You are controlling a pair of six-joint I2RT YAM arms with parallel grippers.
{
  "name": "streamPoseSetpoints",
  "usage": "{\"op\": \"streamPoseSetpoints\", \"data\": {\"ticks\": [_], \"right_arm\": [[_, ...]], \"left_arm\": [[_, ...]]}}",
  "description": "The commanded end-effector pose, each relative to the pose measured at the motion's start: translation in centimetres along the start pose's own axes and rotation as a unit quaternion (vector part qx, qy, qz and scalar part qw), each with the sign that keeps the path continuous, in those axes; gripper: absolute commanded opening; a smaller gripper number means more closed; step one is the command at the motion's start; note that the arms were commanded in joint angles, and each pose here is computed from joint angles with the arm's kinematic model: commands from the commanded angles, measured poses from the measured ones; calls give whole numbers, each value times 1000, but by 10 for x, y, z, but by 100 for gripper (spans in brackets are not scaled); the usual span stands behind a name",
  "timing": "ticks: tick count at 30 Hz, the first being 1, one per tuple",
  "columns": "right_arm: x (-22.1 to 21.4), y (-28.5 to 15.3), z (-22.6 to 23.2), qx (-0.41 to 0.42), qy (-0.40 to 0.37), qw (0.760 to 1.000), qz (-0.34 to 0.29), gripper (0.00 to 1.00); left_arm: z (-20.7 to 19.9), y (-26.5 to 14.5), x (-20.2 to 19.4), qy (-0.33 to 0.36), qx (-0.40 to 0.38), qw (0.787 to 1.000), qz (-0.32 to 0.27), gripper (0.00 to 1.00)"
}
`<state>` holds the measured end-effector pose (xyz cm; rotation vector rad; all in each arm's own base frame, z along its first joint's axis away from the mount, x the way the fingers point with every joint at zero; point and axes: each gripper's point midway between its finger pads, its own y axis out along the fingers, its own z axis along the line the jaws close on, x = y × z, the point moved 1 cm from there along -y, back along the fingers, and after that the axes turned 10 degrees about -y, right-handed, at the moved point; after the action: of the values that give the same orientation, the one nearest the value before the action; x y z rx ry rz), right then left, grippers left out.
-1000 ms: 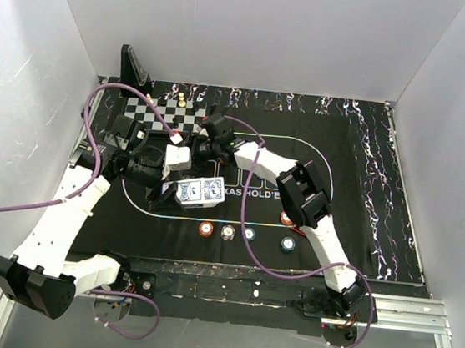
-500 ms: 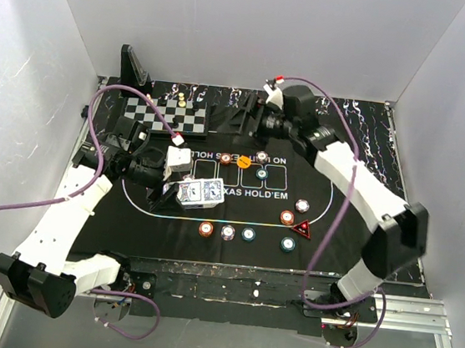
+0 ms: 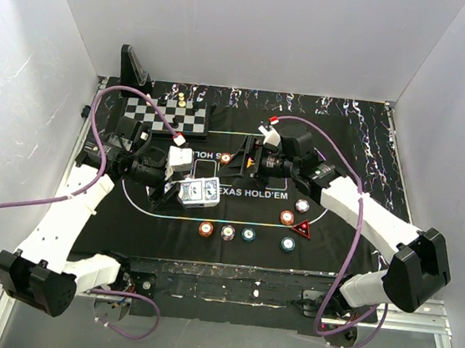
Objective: Distribute texas hold em gaming equipment
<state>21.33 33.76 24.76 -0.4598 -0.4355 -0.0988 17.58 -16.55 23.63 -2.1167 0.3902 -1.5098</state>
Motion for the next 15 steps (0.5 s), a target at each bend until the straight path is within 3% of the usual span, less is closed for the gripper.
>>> {"op": "streamPoseSetpoints", "data": {"ticks": [1, 10, 15], "right_arm": [[2, 4, 33, 62, -23, 998, -3, 91], [1, 1, 15, 9, 2, 1000, -26, 92], [12, -12, 2, -44, 14, 996, -72, 92]], "left_arm": [[2, -2, 8, 10, 4, 1000, -15, 46], [2, 0, 6, 10, 0, 1000, -12, 46], [1, -1, 7, 12, 0, 1000, -11, 46]]}}
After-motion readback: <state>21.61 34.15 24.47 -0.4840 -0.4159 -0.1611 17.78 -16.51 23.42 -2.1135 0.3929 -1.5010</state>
